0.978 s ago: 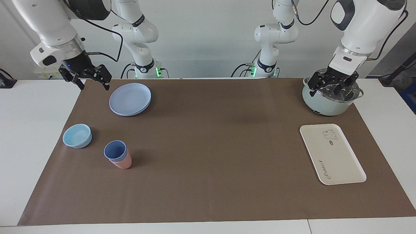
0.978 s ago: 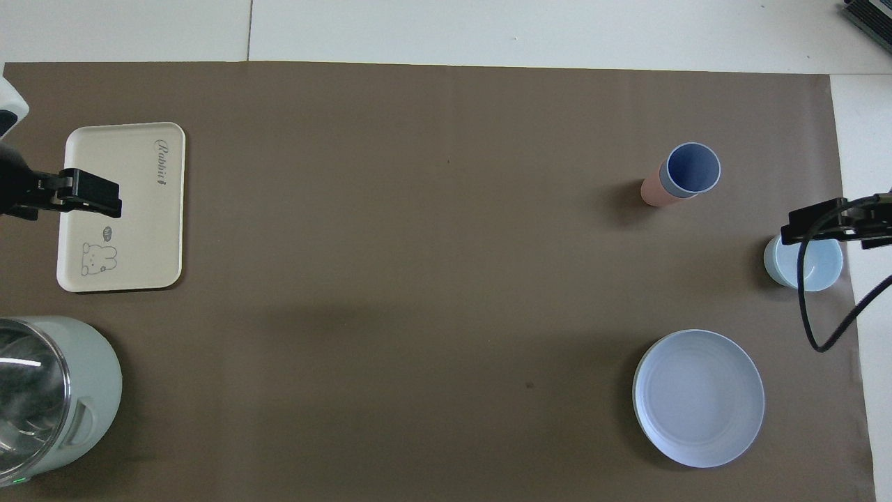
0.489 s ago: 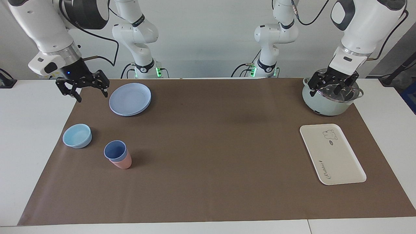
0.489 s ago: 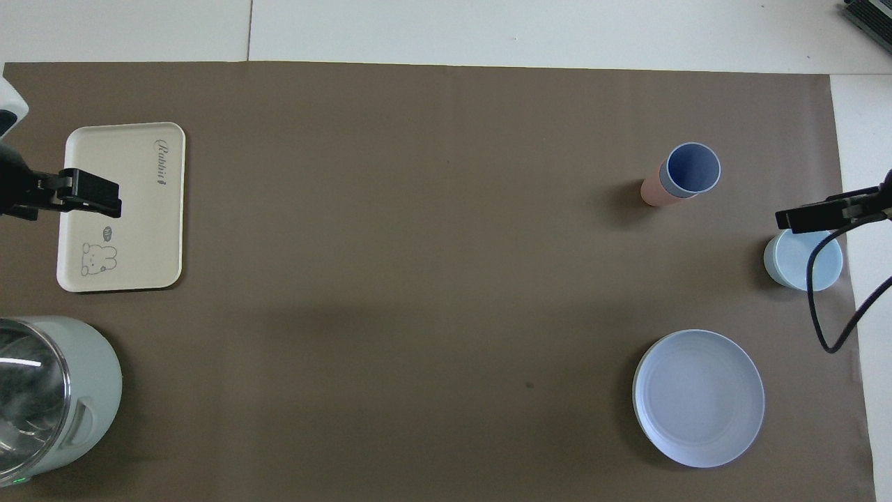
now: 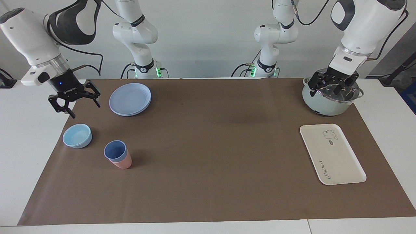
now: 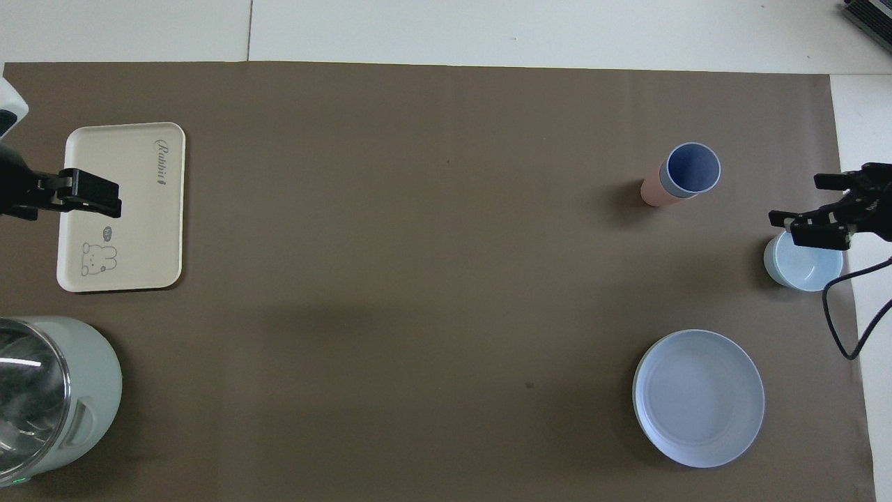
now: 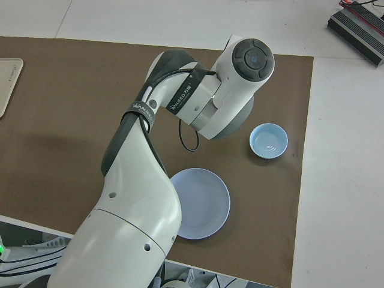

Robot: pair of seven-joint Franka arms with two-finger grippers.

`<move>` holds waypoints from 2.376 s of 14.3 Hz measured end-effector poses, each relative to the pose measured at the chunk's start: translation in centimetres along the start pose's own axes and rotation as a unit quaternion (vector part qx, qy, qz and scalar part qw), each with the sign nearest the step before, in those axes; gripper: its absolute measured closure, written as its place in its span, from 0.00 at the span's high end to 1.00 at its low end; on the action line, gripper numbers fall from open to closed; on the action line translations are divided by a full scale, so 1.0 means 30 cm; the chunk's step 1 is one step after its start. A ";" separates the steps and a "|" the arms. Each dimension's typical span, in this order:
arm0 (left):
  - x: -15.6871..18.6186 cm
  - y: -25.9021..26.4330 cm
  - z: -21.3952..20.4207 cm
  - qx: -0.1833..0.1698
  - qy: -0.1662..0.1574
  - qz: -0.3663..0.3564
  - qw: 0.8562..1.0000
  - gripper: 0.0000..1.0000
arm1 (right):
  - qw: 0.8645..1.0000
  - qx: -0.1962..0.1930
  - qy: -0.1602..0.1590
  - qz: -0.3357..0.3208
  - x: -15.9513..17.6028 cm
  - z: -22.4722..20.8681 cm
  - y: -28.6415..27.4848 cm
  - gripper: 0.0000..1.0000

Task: Place cup on tray
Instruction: 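Move the right gripper toward the nested blue and pink cups, then close the right gripper on the rim of the nested cups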

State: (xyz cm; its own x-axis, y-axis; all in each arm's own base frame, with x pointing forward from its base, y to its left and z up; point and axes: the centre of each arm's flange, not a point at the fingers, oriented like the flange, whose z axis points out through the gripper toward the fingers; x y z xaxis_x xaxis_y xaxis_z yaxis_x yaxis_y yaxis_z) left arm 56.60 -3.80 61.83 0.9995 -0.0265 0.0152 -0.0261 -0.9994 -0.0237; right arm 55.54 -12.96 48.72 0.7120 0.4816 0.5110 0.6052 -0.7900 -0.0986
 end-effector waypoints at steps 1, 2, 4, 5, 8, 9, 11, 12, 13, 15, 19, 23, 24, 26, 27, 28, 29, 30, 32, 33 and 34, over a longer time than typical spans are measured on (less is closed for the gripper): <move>0.000 0.000 0.000 0.000 0.000 0.000 1.000 1.00 | 0.999 0.013 0.027 -0.018 -0.046 0.047 0.037 1.00; 0.000 0.000 0.000 0.000 0.000 0.000 1.000 1.00 | 0.998 0.022 0.049 -0.034 -0.093 0.097 0.079 1.00; 0.000 -0.001 0.000 0.000 0.000 0.000 1.000 1.00 | 0.995 0.036 0.074 -0.047 -0.163 0.185 0.133 1.00; 0.000 -0.002 0.000 0.000 0.000 -0.001 1.000 1.00 | 0.994 0.042 0.092 -0.050 -0.179 0.222 0.144 1.00; 0.000 -0.004 0.000 0.000 0.000 -0.001 1.000 1.00 | 0.987 0.050 0.144 -0.048 -0.210 0.332 0.162 1.00; 0.000 -0.004 0.000 0.000 0.000 -0.001 1.000 1.00 | 0.985 0.053 0.158 -0.044 -0.219 0.366 0.164 1.00; 0.000 -0.004 0.000 0.000 0.000 -0.001 1.000 1.00 | 0.980 0.057 0.188 -0.042 -0.243 0.434 0.168 1.00; 0.000 -0.004 0.000 0.000 0.000 -0.001 1.000 1.00 | 0.976 0.062 0.205 -0.044 -0.261 0.476 0.168 1.00; 0.000 -0.004 0.000 0.000 0.000 -0.001 1.000 1.00 | 0.973 0.066 0.217 -0.047 -0.286 0.525 0.170 1.00; 0.000 -0.004 0.000 0.000 0.000 -0.001 1.000 1.00 | 0.971 0.071 0.225 -0.047 -0.317 0.584 0.172 1.00; 0.000 -0.004 0.000 0.000 0.000 -0.002 1.000 1.00 | 0.966 0.071 0.243 -0.047 -0.289 0.612 0.149 1.00; 0.000 -0.004 0.000 0.000 0.000 -0.002 1.000 1.00 | 0.963 0.079 0.255 -0.048 -0.235 0.646 0.100 1.00; 0.000 -0.004 0.000 0.000 0.000 -0.002 1.000 1.00 | 0.963 0.079 0.255 -0.049 -0.233 0.647 0.098 1.00; 0.000 -0.004 0.000 0.000 0.000 -0.002 1.000 1.00 | 0.962 0.077 0.256 -0.050 -0.234 0.646 0.100 1.00; 0.000 -0.004 0.000 0.000 0.000 -0.002 1.000 1.00 | 0.962 0.074 0.258 -0.051 -0.235 0.646 0.101 1.00; 0.000 -0.004 0.000 0.000 0.000 -0.002 1.000 1.00 | 0.962 0.072 0.259 -0.054 -0.237 0.649 0.102 1.00; 0.000 -0.004 0.000 0.000 0.000 -0.002 1.000 1.00 | 0.961 0.070 0.262 -0.056 -0.240 0.656 0.102 1.00; 0.000 -0.004 0.000 0.000 0.000 -0.002 1.000 1.00 | 0.960 0.068 0.266 -0.057 -0.243 0.664 0.102 1.00; 0.000 -0.004 0.000 0.000 0.000 -0.002 1.000 1.00 | 0.959 0.067 0.268 -0.058 -0.247 0.676 0.101 1.00; 0.000 -0.004 0.000 0.000 0.000 -0.002 1.000 1.00 | 0.959 0.067 0.268 -0.059 -0.248 0.677 0.100 1.00; 0.000 -0.004 0.000 0.000 0.000 -0.002 1.000 1.00 | 0.959 0.067 0.268 -0.058 -0.247 0.677 0.100 1.00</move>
State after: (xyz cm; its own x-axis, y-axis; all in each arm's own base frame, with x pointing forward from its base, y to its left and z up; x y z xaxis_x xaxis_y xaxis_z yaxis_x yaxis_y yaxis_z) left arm 56.61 -3.67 61.82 0.9996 -0.0232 0.0150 -0.0228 -0.9995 -0.0238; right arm 59.31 -11.21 27.29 0.3733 0.2715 0.8871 0.7359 -0.6690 -0.1049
